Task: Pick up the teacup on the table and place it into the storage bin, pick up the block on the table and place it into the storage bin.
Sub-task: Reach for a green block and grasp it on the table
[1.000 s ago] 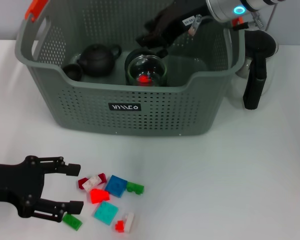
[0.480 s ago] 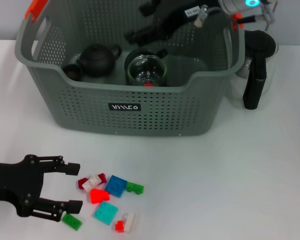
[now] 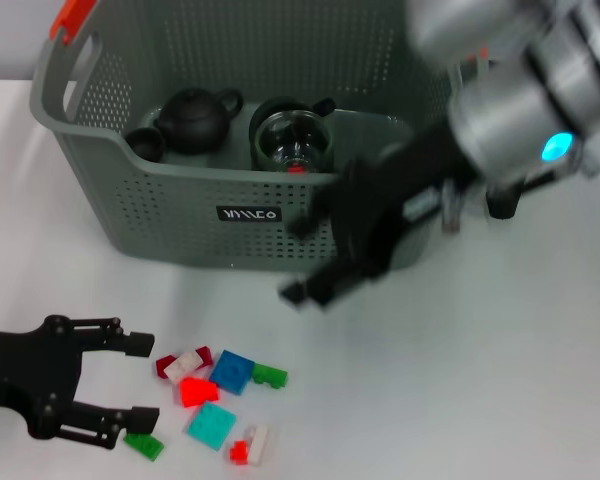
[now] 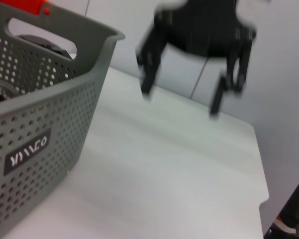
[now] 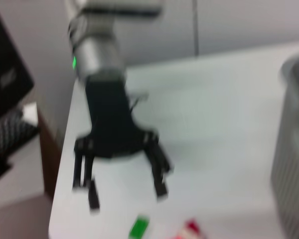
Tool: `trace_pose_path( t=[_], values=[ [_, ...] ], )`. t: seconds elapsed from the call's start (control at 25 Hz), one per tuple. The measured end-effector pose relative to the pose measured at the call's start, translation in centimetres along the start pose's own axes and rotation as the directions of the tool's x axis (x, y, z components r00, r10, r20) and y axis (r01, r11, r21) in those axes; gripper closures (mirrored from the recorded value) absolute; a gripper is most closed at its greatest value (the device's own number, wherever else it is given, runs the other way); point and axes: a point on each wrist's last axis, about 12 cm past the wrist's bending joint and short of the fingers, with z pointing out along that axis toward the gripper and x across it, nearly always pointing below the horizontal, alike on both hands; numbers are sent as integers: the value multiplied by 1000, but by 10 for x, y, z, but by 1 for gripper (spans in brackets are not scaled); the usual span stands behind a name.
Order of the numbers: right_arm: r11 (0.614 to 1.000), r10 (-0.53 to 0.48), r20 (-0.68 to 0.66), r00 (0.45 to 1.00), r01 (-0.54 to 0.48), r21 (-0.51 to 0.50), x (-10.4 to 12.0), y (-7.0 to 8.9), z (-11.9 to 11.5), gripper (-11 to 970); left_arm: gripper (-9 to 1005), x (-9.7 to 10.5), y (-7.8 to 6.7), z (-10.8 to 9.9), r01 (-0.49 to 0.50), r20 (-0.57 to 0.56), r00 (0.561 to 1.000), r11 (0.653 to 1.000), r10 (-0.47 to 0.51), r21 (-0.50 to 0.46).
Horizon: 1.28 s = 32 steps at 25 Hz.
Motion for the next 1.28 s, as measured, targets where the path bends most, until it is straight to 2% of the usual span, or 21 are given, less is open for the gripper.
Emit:
trace_pose_path(
  t=[0.16, 0.36, 0.6, 0.8, 1.28],
  values=[
    [1000, -7, -143, 990, 2, -31, 8, 5, 34, 194, 105, 1, 0, 0, 4, -9, 1000, 1000, -4, 2],
    [998, -65, -263, 963, 57, -40, 7, 10, 79, 194, 106, 3, -1, -1, 3, -9, 1000, 1000, -3, -3],
    [996, -87, -342, 936, 91, -5, 8, 10, 106, 195, 106, 2, 0, -1, 2, -10, 1000, 1000, -2, -3],
    [992, -106, -380, 919, 125, 26, 10, 11, 124, 195, 105, 1, 0, 0, -2, -11, 1000, 1000, 2, -1],
    [984, -135, -362, 922, 168, 60, 17, 15, 144, 201, 106, 1, 0, 1, 1, -5, 1000, 1000, -1, -1]
  ],
)
